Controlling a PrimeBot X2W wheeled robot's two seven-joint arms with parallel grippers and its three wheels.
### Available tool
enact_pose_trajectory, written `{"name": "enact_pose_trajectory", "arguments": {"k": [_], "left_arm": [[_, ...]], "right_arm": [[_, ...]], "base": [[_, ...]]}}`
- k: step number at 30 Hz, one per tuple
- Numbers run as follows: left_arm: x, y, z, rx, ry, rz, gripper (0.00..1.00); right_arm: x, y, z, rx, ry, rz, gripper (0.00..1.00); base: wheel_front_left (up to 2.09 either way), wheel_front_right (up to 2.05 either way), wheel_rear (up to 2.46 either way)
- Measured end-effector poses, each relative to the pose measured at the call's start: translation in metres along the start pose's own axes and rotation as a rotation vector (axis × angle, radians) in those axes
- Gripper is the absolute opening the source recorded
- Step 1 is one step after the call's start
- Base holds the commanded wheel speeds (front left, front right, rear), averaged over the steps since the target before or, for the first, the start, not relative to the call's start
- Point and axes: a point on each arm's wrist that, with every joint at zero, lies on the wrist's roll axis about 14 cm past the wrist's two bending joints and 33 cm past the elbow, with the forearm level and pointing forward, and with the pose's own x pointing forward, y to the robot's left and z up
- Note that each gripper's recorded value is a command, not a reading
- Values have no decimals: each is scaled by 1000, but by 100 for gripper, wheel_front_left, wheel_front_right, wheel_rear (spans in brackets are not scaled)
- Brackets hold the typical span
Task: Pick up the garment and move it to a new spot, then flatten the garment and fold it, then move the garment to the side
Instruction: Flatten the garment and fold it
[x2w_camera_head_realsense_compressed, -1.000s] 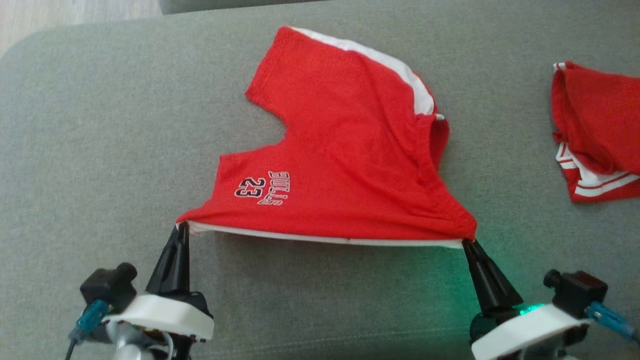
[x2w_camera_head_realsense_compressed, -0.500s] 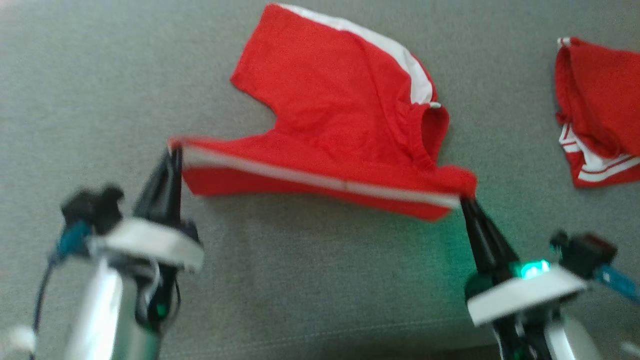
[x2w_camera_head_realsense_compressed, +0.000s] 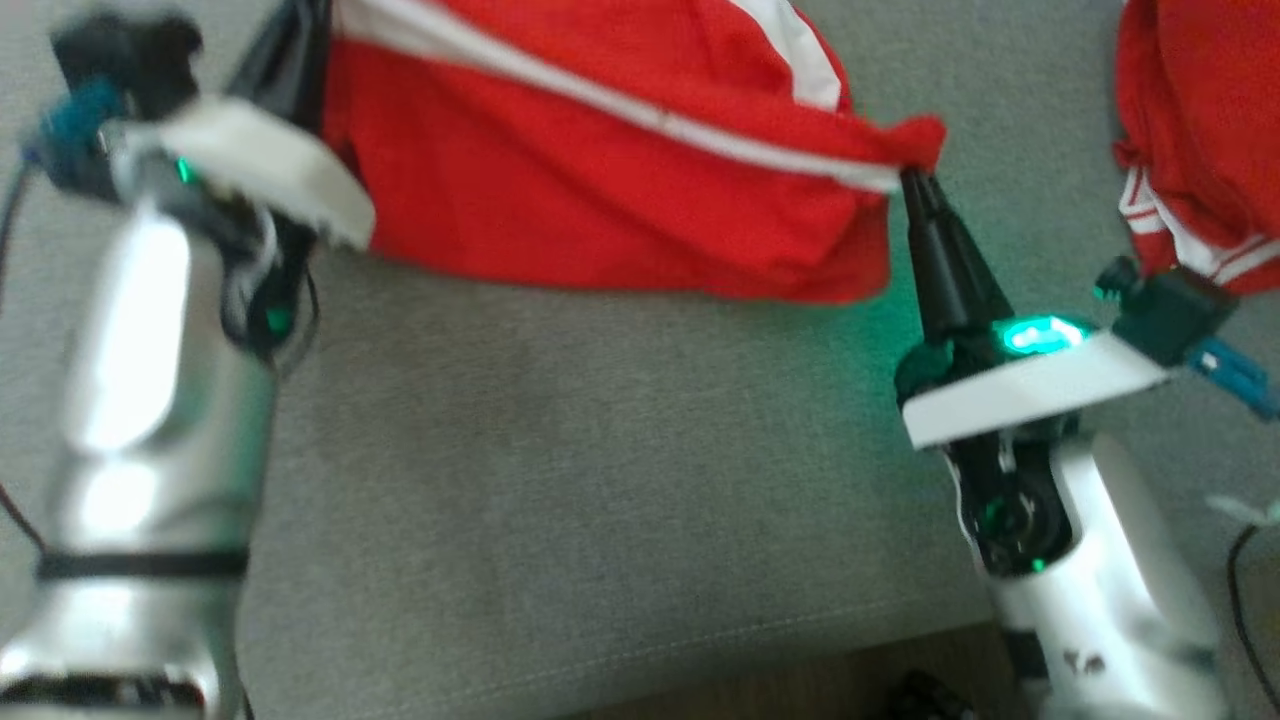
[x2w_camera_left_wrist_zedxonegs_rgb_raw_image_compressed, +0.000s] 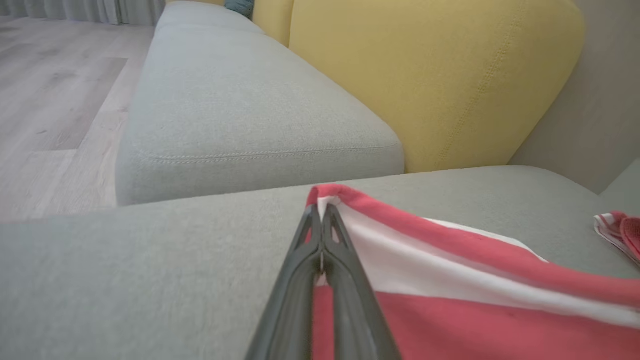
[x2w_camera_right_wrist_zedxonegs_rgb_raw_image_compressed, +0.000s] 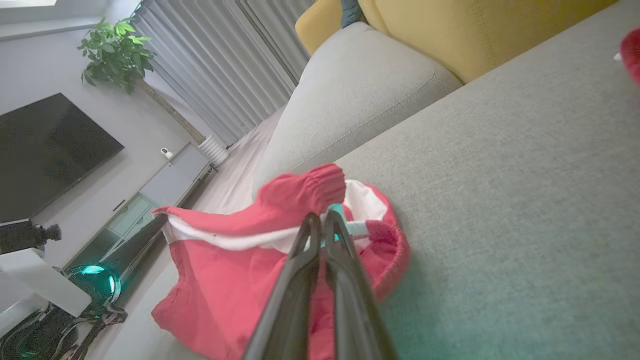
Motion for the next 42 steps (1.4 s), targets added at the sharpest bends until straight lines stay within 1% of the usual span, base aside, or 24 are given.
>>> {"name": "enact_pose_trajectory", "arguments": {"k": [5,9,15,18,19,20,21,22,23,25,28,32,35,38,40,41,42], "left_arm": [[45,-5,3,34,25,-47,0],[72,-13,-7,50,72,-82,0],[93,-21,-36,42,147,-111,0],[98,-20,-51,30,186,-106,0],[99,-19,-55,19,193,-101,0],[100,-17,-59,15,206,-96,0],[99,-16,-64,9,224,-91,23],[99,-15,-69,-7,238,-85,55],[98,-14,-73,-24,253,-76,100],[95,-12,-77,-26,262,-72,100],[94,-6,-69,-41,216,-55,100],[88,9,-51,-20,131,-12,100],[81,19,-35,12,83,37,100],[71,24,-8,25,-19,85,100],[58,27,7,24,-83,113,100],[58,27,7,24,-83,113,100],[49,28,11,23,-106,125,100]], "right_arm": [[17,-13,7,9,-23,-19,0],[26,-24,7,9,-21,-40,0],[30,-39,8,13,-27,-76,0],[31,-44,6,11,-19,-89,0],[32,-45,5,8,-15,-89,37],[32,-44,3,5,-9,-87,100],[33,-44,3,1,-10,-86,100],[34,-44,4,-4,-15,-84,100],[34,-43,5,-9,-22,-81,100],[35,-41,6,-30,-31,-72,100],[35,-37,10,-92,-44,-43,100],[32,-39,32,-279,-85,-12,100],[28,-37,56,-394,-145,-1,100],[19,-35,65,-454,-176,-7,100],[11,-35,65,-467,-183,-15,100],[11,-35,65,-467,-183,-15,100],[7,-35,65,-474,-188,-20,100]], "base": [[0,0,0],[0,0,0],[0,0,0],[0,0,0],[0,0,0],[0,0,0],[0,0,0],[0,0,0],[0,0,0],[0,0,0],[0,0,0],[0,0,0],[0,0,0],[0,0,0],[0,0,0],[0,0,0],[0,0,0]]}}
